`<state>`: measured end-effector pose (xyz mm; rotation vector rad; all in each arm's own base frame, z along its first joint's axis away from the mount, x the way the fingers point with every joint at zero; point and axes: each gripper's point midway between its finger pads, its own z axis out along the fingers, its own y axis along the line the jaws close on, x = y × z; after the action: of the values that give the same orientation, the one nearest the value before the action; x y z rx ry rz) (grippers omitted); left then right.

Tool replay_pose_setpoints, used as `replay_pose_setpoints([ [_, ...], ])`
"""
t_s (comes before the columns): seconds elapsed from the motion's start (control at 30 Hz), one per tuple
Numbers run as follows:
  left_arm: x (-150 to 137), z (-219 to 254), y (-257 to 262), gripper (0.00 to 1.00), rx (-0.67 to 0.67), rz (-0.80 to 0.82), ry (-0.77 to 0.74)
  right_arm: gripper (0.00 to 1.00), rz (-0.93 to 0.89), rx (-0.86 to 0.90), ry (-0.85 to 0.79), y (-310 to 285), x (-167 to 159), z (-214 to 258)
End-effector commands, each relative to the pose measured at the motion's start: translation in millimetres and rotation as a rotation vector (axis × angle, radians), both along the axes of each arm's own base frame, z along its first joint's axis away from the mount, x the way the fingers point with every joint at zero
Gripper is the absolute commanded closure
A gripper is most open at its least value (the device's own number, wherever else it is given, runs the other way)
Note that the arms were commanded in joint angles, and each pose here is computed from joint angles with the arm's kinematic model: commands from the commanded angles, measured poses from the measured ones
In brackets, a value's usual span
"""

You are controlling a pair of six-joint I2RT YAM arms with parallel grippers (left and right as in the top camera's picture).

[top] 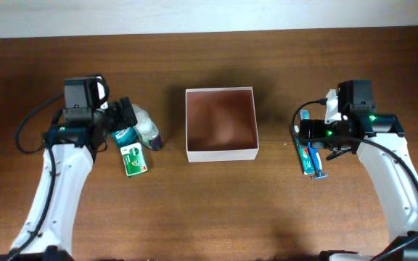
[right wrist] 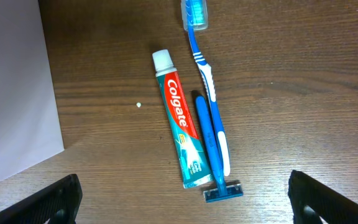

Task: Pack container
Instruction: 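Move the left gripper down onto the green Listerine bottle and grasp it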

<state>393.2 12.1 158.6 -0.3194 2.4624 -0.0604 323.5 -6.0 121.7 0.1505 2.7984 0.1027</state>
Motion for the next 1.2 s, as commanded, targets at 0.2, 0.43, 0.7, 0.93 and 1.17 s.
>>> replay_pose_setpoints([
  [0.2, 9.2, 11.7, 6.9, 0.25, 0.022, 0.031, -0.049, 0.02, 0.009, -0.008, -0.014, 0.4, 4.4, 3.9],
  [0.43, 10.2, 13.4, 13.4, 0.37, 0.051, 0.055, -0.057, 0.02, 0.009, -0.008, -0.014, 0.3, 4.4, 3.9],
  [0.7, 11.5, 8.7, 13.4, 0.43, 0.052, 0.054, -0.046, 0.02, 0.009, -0.008, -0.014, 0.3, 4.4, 3.9],
  [0.93, 14.2, 1.4, 13.5, 0.43, 0.052, 0.054, -0.032, 0.02, 0.009, -0.008, -0.014, 0.3, 4.4, 3.9],
  [1.17, 18.3, -4.7, 13.5, 0.41, 0.056, 0.048, -0.026, 0.01, 0.009, -0.008, -0.014, 0.3, 4.4, 3.9],
])
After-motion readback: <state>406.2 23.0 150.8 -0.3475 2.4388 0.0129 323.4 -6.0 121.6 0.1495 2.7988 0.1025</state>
